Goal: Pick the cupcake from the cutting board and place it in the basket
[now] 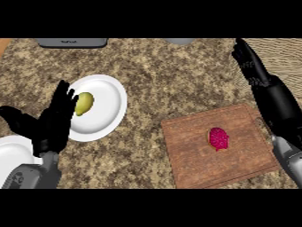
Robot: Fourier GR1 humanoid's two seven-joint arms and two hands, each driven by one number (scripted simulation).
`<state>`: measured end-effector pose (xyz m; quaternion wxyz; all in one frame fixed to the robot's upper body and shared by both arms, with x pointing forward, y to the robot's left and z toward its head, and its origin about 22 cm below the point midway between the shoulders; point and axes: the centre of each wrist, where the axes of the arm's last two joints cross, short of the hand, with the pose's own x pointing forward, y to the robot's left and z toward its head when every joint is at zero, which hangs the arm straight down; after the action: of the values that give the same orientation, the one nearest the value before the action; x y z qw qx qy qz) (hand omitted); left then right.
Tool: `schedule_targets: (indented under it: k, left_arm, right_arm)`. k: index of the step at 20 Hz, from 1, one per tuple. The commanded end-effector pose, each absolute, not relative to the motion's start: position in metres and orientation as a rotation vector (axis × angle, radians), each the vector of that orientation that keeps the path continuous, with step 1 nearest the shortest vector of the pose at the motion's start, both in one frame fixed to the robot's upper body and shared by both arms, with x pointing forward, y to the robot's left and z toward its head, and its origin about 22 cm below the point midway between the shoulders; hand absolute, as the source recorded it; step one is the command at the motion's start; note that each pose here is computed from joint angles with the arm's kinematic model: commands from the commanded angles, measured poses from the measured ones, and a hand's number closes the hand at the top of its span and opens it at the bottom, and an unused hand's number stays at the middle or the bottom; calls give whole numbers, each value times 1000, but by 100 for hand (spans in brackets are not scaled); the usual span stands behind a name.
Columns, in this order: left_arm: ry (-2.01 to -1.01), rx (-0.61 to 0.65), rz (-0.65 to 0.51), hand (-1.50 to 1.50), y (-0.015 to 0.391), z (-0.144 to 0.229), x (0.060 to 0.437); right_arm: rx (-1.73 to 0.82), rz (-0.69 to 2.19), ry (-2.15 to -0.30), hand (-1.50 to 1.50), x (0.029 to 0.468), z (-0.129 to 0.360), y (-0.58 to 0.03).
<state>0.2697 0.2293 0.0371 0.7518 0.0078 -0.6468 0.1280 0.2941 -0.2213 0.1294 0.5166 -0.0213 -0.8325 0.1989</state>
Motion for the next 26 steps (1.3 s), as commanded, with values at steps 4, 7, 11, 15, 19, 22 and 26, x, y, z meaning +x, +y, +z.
schedule_targets:
  k: [4,7,11,15,19,22,26]
  left_arm:
    - [-1174,104,124,0,276,-22,239]
    - [-1025,124,-46,0,281,-48,210]
    - [-1018,132,-39,0,280,-57,201]
    - [-1018,160,-29,0,295,-49,207]
    - [-1008,171,-4,0,290,-50,207]
    - [-1002,178,0,0,292,-56,191]
    - [-985,190,24,0,299,-55,191]
  right_arm:
    - [-75,76,-1999,150,313,113,-236]
    - [-17,326,-1947,150,313,95,-215]
    - [-86,217,-1931,-150,308,73,-124]
    - [-335,243,-1805,-150,312,65,-115]
    - [-751,407,-1653,-150,337,68,-173]
    - [-921,529,-1504,-150,342,86,-196]
    - [-1007,711,-1355,-150,342,143,-201]
